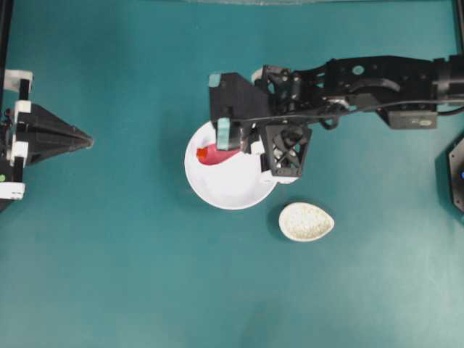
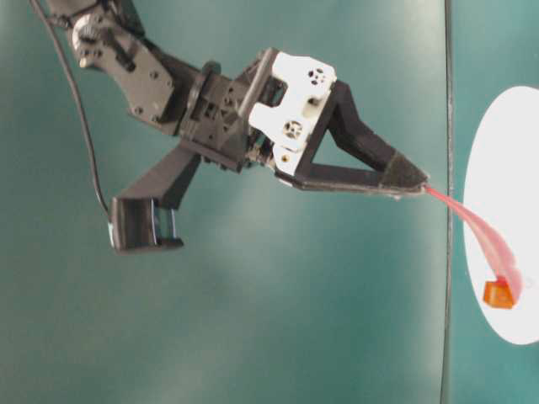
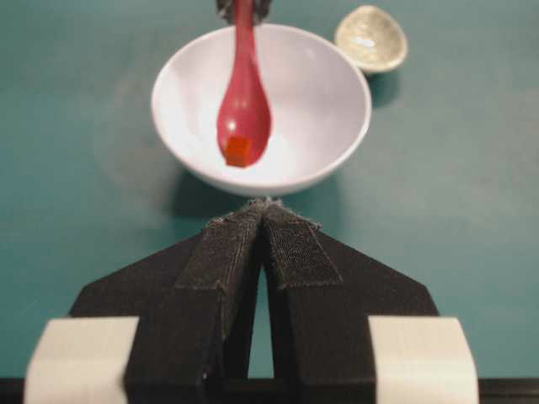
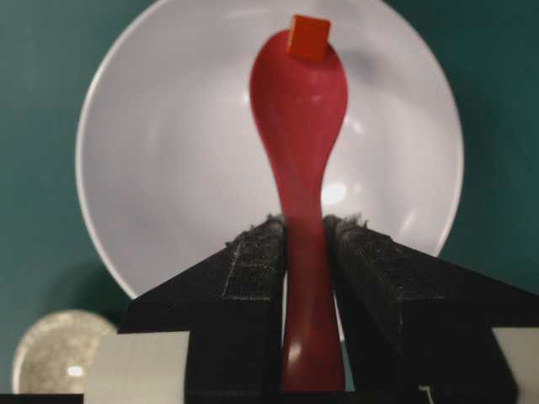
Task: Grip the spoon and scoop the red block from the bowl with right arm.
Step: 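Raise the spoon carrying the red cube up out of the bowl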
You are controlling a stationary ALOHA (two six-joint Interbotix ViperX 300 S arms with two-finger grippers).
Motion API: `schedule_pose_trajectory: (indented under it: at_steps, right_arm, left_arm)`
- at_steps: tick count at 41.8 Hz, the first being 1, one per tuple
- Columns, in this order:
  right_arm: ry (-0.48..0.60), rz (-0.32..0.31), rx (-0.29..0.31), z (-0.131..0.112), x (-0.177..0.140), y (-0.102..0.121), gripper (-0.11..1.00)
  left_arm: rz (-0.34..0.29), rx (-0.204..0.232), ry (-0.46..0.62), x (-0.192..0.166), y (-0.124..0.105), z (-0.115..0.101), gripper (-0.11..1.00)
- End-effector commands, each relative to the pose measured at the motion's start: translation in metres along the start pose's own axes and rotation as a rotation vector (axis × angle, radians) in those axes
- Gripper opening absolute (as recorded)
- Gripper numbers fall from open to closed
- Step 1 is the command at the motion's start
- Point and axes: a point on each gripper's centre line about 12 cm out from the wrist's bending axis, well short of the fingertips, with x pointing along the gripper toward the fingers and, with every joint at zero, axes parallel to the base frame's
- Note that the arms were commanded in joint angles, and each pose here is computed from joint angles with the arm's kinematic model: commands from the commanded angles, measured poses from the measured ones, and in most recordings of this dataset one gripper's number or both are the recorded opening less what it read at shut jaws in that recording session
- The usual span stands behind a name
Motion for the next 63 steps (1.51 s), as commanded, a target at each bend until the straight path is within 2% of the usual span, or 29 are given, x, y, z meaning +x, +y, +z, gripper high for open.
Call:
schedule_pose_trajectory:
  at_steps: [1,18,31,39,50,63]
  right_arm:
    - [-0.106,-0.014,0.001,0.009,-0.020,0.002,0.24]
    - [-0.305,-0.060,0.019,-0.013,-0.032,0.002,0.24]
    - [-0.444,-0.088,0.040,-0.038,-0.027,0.007,0.24]
    - [-0.463,-0.092,0.076,-0.053,-0.025,0.007,0.24]
    - [-0.447,-0.085,0.063,-0.073,-0.025,0.014,0.24]
    - [-0.479,-0.087,0.038,-0.075,-0.041,0.017,0.24]
  left_arm:
    - [0.002,0.001,-0.011,0.000,0.000,0.004,0.00]
    - [0.002,0.001,-0.015,-0.001,0.000,0.005,0.00]
    - [0.002,0.001,-0.017,-0.001,0.000,0.005,0.00]
    - [0.002,0.001,-0.018,-0.001,0.000,0.005,0.00]
    - [0.001,0.001,-0.026,-0.002,0.000,0.006,0.00]
    - [0.001,0.002,-0.057,-0.009,0.000,0.012,0.00]
